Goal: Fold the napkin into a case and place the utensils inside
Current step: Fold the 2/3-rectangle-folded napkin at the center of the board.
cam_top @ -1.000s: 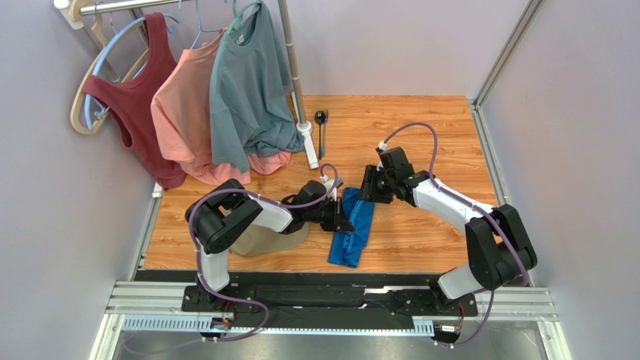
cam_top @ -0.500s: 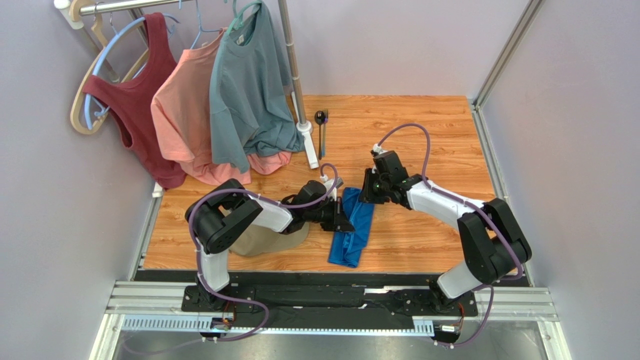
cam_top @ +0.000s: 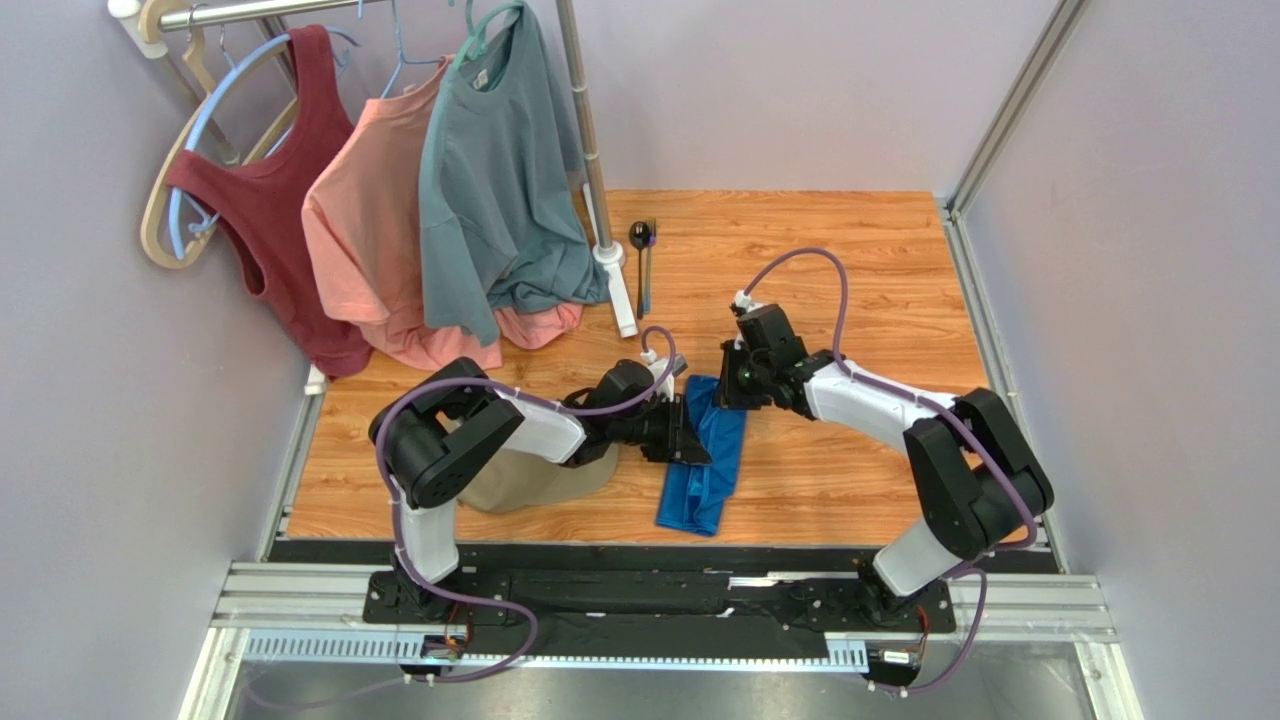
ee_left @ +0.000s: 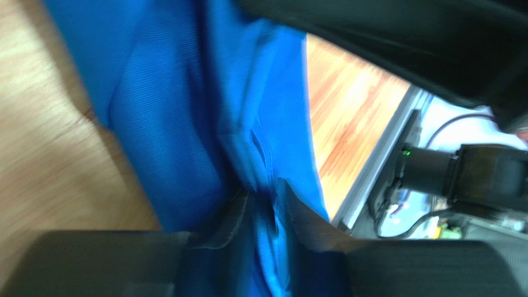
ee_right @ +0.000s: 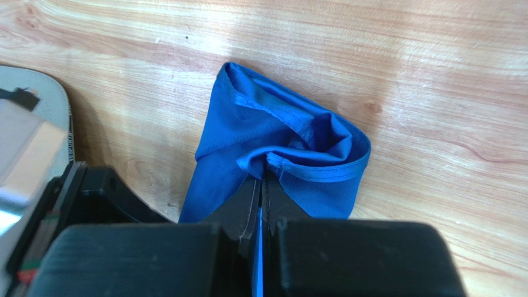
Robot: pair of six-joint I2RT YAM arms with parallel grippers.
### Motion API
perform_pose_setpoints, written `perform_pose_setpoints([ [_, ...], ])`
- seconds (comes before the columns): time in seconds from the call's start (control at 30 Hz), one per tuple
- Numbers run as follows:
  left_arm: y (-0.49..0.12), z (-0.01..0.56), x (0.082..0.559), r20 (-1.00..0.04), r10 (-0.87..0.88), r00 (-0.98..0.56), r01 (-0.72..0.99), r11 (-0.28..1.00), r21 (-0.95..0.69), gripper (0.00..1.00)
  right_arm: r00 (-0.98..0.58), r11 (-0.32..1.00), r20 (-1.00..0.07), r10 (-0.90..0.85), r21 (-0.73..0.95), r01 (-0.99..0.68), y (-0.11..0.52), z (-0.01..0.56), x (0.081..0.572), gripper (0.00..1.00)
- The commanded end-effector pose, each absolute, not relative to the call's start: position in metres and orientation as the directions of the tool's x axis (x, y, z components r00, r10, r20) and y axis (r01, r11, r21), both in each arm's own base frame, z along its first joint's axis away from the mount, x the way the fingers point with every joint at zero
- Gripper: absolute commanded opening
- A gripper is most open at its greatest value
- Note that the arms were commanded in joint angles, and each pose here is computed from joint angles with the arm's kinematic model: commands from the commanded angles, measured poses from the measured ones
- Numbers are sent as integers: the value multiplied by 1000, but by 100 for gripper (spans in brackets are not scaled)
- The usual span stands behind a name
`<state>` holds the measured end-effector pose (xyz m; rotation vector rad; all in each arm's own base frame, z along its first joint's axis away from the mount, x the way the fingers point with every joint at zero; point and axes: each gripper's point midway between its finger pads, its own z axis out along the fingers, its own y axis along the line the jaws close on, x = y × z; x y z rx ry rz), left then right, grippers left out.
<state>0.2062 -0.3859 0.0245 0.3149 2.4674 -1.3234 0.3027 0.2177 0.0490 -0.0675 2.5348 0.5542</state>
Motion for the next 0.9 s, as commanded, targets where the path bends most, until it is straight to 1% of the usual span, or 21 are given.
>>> perform_pose_setpoints([
  [0.0, -397, 52, 225, -451, 33, -892, 396, 542, -742, 53, -847, 893, -527, 67, 410, -184, 233, 57, 312, 0],
  [0.07, -400, 57, 236, -478, 20, -878, 406, 562, -721, 57, -858, 889, -508, 78, 424, -170, 234, 56, 309, 0],
  [0.2, -402, 49, 244, -480, 43, -876, 407, 599, -689, 58, -866, 873, -490, 97, 460, -162, 237, 64, 302, 0],
  [0.27, -403, 49, 246, -474, 37, -880, 398, 602, -692, 54, -872, 866, -478, 105, 475, -156, 238, 66, 300, 0],
  [0.33, -402, 48, 246, -472, 35, -881, 394, 607, -690, 52, -875, 858, -469, 120, 492, -147, 239, 72, 300, 0],
  [0.43, -396, 47, 246, -479, 21, -877, 386, 623, -680, 51, -876, 848, -457, 156, 516, -118, 237, 81, 301, 0],
  [0.57, -393, 51, 244, -489, 19, -872, 394, 619, -679, 41, -877, 839, -448, 174, 534, -106, 236, 88, 304, 0],
  [0.63, -390, 44, 243, -474, 33, -880, 384, 639, -667, 30, -876, 846, -447, 180, 525, -95, 233, 93, 306, 1],
  [0.67, -390, 41, 242, -467, 37, -884, 378, 645, -664, 20, -878, 848, -443, 180, 522, -89, 232, 94, 305, 2],
  [0.7, -389, 38, 241, -463, 36, -886, 374, 646, -665, 18, -879, 853, -442, 180, 516, -84, 230, 97, 306, 10],
  [0.73, -389, 37, 240, -458, 34, -888, 370, 644, -669, 17, -889, 870, -423, 177, 490, -61, 224, 94, 301, 14],
  [0.77, -388, 33, 239, -447, 29, -894, 358, 648, -673, 12, -885, 875, -433, 171, 481, -66, 223, 100, 304, 16],
  [0.87, -387, 29, 236, -437, 28, -899, 350, 647, -678, 9, -878, 900, -441, 185, 435, -28, 208, 102, 302, 31],
])
